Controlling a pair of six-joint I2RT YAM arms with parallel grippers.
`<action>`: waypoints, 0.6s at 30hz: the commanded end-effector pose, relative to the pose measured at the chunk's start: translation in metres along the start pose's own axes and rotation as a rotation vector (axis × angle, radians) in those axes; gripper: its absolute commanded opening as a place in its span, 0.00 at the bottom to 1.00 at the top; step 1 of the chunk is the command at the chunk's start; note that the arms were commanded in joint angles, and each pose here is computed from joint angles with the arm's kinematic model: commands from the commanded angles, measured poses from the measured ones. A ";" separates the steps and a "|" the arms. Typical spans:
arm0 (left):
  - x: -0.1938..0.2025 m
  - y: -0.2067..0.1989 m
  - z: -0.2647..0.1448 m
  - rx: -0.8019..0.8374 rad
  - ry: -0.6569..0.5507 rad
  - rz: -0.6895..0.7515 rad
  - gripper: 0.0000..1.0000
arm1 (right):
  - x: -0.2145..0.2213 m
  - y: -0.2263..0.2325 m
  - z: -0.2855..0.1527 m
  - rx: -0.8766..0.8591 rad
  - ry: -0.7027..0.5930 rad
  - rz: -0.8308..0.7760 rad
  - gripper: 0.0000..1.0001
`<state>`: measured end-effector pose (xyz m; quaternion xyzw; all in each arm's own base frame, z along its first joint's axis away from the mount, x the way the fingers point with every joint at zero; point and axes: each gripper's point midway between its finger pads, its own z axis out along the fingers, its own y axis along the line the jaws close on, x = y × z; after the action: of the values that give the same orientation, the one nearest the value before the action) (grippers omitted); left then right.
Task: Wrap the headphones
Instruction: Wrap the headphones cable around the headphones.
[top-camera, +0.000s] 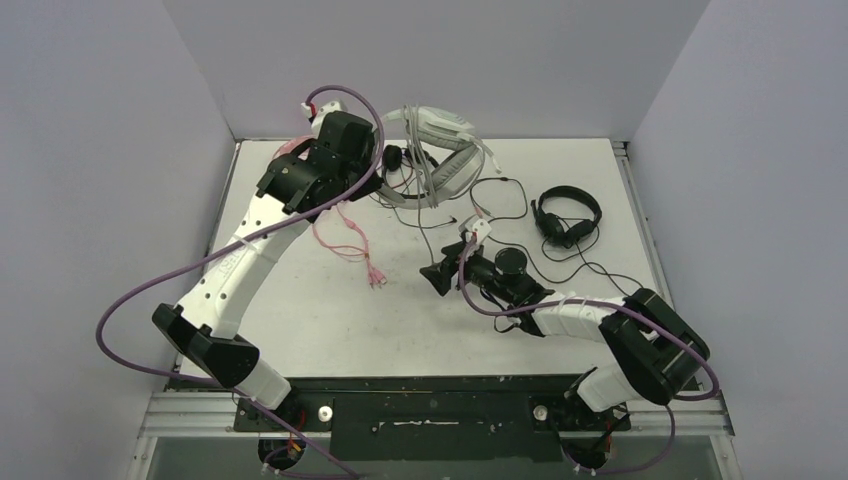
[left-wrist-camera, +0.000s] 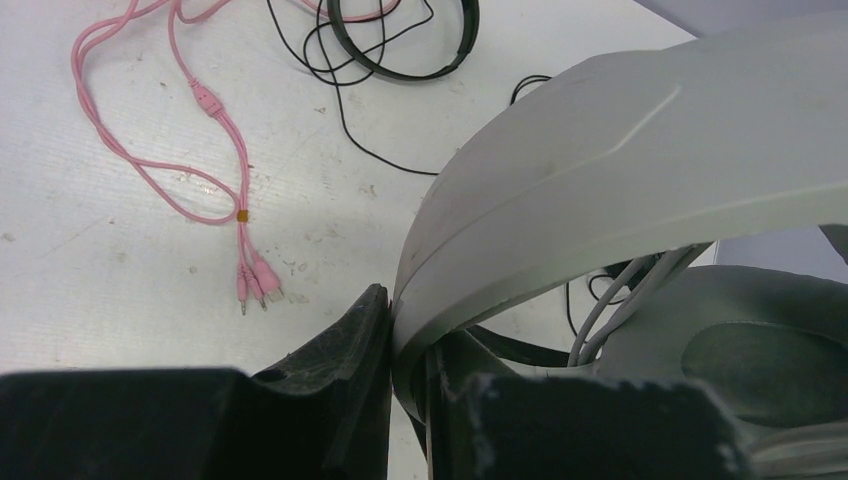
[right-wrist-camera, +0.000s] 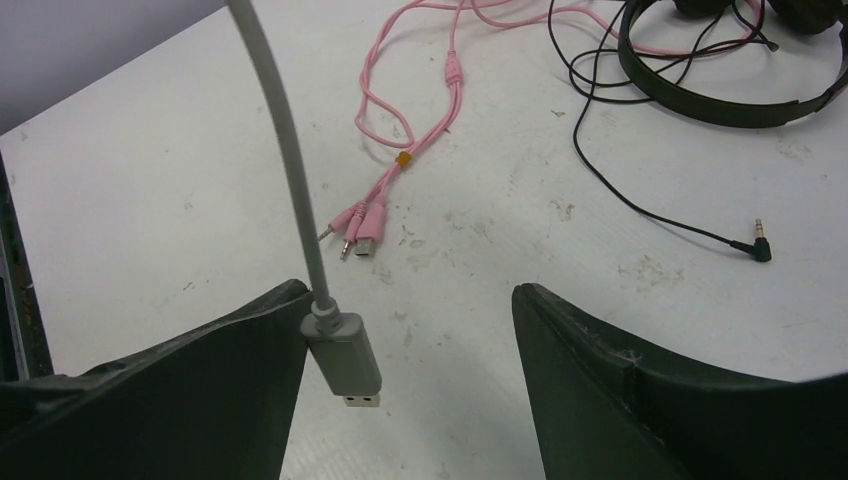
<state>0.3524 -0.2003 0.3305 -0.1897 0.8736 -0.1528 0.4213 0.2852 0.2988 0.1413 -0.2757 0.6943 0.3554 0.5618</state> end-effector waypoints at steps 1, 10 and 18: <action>-0.042 -0.036 -0.048 0.199 -0.092 -0.111 0.00 | -0.032 0.003 0.013 -0.048 -0.105 -0.060 0.70; -0.035 -0.048 -0.061 0.293 -0.040 -0.091 0.00 | -0.046 0.003 0.007 -0.130 -0.139 -0.039 0.26; -0.024 -0.056 -0.069 0.355 0.024 -0.077 0.00 | -0.046 -0.006 -0.002 -0.146 -0.134 -0.029 0.12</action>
<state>0.3312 -0.2198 0.3458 -0.1527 0.8804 -0.2222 0.3902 0.2988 0.2915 0.1531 -0.2892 0.6653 0.3956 0.5633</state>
